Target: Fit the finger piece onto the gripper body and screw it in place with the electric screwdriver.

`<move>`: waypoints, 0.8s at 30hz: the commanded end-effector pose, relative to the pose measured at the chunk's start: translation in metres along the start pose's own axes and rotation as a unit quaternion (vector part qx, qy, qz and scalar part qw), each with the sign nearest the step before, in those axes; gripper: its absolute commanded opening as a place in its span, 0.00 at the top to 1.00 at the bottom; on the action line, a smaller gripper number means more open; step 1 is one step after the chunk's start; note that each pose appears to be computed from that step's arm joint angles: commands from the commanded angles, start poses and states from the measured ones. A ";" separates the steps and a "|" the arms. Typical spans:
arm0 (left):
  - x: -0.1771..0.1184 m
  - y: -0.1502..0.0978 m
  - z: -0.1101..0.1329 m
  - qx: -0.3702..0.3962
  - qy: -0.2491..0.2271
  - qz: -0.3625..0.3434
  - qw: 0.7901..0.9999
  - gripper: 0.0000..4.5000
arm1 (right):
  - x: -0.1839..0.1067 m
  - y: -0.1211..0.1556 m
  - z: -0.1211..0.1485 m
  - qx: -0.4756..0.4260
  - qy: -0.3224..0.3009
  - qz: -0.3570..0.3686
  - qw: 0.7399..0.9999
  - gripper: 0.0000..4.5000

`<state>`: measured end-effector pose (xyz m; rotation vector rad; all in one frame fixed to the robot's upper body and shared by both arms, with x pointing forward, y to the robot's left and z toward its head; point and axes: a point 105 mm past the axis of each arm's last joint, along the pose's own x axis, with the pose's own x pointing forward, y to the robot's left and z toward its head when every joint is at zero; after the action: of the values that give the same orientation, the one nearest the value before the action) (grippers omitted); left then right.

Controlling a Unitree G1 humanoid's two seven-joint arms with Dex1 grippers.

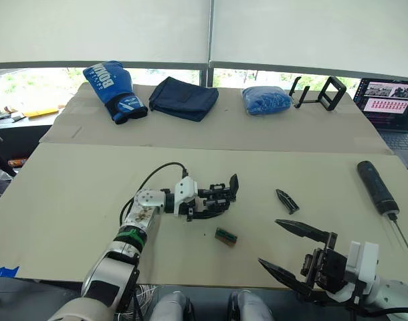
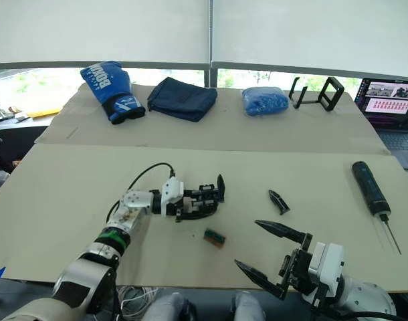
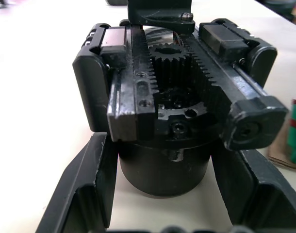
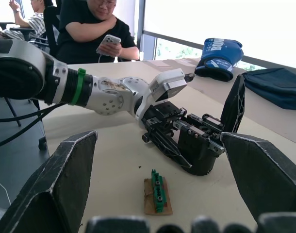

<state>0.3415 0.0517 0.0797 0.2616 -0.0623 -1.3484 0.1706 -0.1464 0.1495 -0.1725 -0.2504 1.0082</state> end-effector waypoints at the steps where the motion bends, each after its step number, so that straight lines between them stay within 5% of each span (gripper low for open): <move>1: 0.000 0.011 0.035 -0.009 -0.067 0.087 0.994 0.49 | 0.001 0.002 0.009 -0.015 -0.011 0.003 1.000 0.00; 13: -0.002 -0.016 0.028 -0.058 -0.028 0.183 0.981 0.49 | -0.004 0.003 0.009 -0.007 -0.004 0.006 1.000 0.00; 24: -0.003 -0.024 0.006 -0.050 0.001 0.172 0.984 0.49 | -0.006 -0.003 0.010 -0.017 -0.001 0.005 1.000 0.00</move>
<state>0.3210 0.0540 0.0758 0.1422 0.0008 -0.9741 0.1689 -0.1516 0.1494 -0.1934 -0.2346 1.0069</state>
